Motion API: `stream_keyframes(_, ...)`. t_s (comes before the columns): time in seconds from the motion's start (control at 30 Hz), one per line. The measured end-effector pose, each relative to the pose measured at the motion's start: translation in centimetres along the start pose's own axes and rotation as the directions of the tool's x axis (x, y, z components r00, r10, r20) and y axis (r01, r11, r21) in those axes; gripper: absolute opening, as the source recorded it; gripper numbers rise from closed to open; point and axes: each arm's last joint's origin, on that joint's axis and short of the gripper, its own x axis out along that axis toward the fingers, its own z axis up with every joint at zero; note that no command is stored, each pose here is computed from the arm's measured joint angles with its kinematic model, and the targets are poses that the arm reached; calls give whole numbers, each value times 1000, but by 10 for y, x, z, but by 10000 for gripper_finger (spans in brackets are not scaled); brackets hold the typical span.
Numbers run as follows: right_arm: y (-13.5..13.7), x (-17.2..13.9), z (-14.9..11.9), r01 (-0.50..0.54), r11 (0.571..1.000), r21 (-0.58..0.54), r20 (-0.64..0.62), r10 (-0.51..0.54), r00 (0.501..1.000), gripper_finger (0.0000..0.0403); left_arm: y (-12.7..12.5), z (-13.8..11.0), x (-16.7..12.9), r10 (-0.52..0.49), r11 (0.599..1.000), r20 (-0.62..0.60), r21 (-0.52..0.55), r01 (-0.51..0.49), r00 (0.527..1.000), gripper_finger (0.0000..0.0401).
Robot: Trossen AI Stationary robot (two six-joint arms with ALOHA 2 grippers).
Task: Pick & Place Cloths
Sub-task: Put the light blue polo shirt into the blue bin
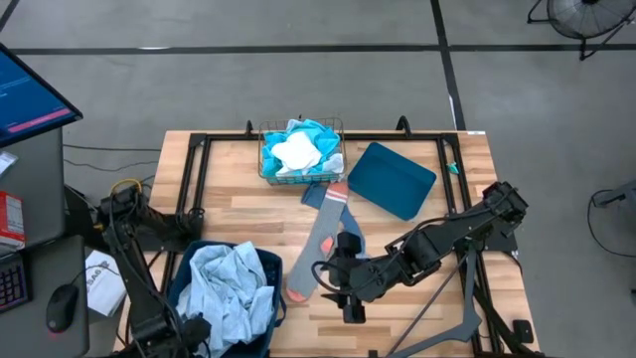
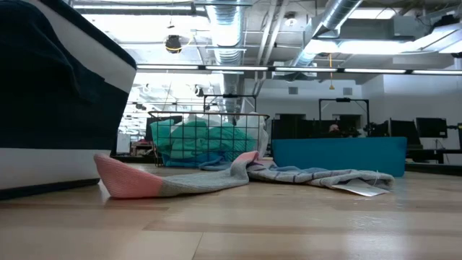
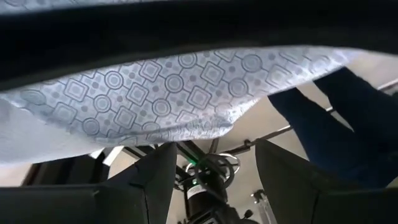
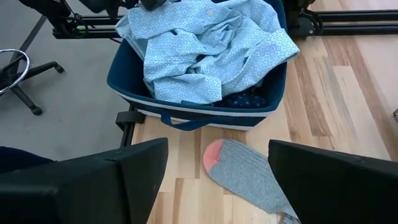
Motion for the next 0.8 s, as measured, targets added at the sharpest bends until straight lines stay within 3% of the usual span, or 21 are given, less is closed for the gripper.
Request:
stream_keyframes(0.4,-2,0,-6,20,1000,-21,-56,-22,998,272,-12,14,26,58,998,9,-35,-58,998,190)
stream_keyframes(0.53,-2,0,-6,20,1000,-22,-56,-22,998,272,-13,16,31,87,995,-2,-39,-87,996,142)
stream_keyframes(0.73,-2,0,-6,20,1000,-22,-56,-21,998,272,-14,19,32,40,997,74,-65,-35,996,19)
stream_keyframes(0.8,-2,0,-6,20,1000,-23,-56,-21,998,272,-16,21,31,24,997,93,-73,-17,995,8)
